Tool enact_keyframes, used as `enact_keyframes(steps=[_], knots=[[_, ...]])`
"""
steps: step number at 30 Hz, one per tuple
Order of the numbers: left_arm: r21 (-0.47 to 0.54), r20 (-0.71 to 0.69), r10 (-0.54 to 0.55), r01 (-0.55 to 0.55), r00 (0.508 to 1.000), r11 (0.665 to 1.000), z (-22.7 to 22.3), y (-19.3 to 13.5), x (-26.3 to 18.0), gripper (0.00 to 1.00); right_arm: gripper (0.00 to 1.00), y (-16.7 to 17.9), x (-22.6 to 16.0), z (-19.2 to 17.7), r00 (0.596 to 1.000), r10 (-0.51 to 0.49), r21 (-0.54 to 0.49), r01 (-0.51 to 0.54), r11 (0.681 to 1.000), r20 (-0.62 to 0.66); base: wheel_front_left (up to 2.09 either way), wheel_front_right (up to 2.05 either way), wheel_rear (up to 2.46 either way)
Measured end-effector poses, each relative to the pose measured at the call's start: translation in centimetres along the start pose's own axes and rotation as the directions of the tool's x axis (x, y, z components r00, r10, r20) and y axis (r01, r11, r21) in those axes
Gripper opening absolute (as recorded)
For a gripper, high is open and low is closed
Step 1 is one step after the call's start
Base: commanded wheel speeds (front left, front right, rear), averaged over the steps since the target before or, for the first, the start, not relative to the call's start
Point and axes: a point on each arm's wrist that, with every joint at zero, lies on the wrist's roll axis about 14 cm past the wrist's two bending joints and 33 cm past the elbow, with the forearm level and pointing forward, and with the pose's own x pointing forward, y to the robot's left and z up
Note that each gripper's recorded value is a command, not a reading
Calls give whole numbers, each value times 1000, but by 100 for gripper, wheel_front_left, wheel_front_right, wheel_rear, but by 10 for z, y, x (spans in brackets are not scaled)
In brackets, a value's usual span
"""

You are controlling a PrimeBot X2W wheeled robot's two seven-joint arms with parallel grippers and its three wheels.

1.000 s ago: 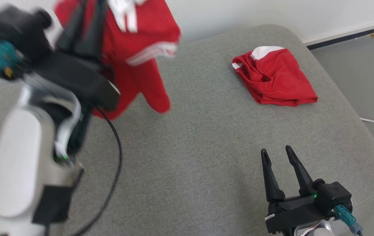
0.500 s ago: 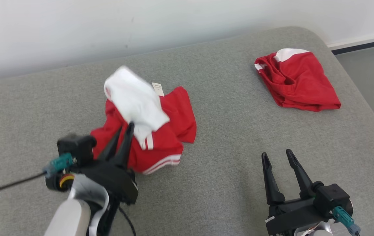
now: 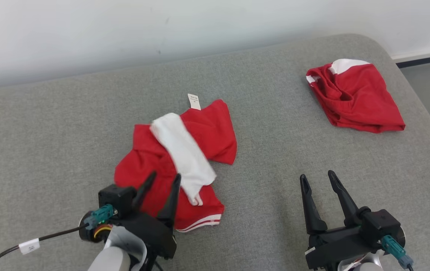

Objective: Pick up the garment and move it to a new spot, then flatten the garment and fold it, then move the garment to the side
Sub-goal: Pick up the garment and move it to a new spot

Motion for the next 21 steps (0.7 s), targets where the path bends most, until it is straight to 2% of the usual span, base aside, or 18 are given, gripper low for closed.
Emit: enact_keyframes(steps=[7, 13, 16, 21], knots=[[75, 186, 25, -40, 982, 996, 52, 10, -10, 100, 100, 7, 0, 10, 999, 22, -4, -22, 1000, 32, 0, 0, 0], [129, 329, 110, -161, 938, 979, 87, 41, -41, 100, 100, 12, -1, 18, 998, 39, -5, -39, 999, 57, 0, 0, 0], [133, 349, 148, -206, 925, 970, 89, 53, -55, 100, 100, 14, -2, 21, 997, 43, -4, -43, 999, 67, 0, 0, 0], [148, 371, 246, -318, 895, 936, 85, 78, -93, 100, 100, 14, -4, 23, 996, 43, 0, -43, 999, 75, 0, 0, 0]])
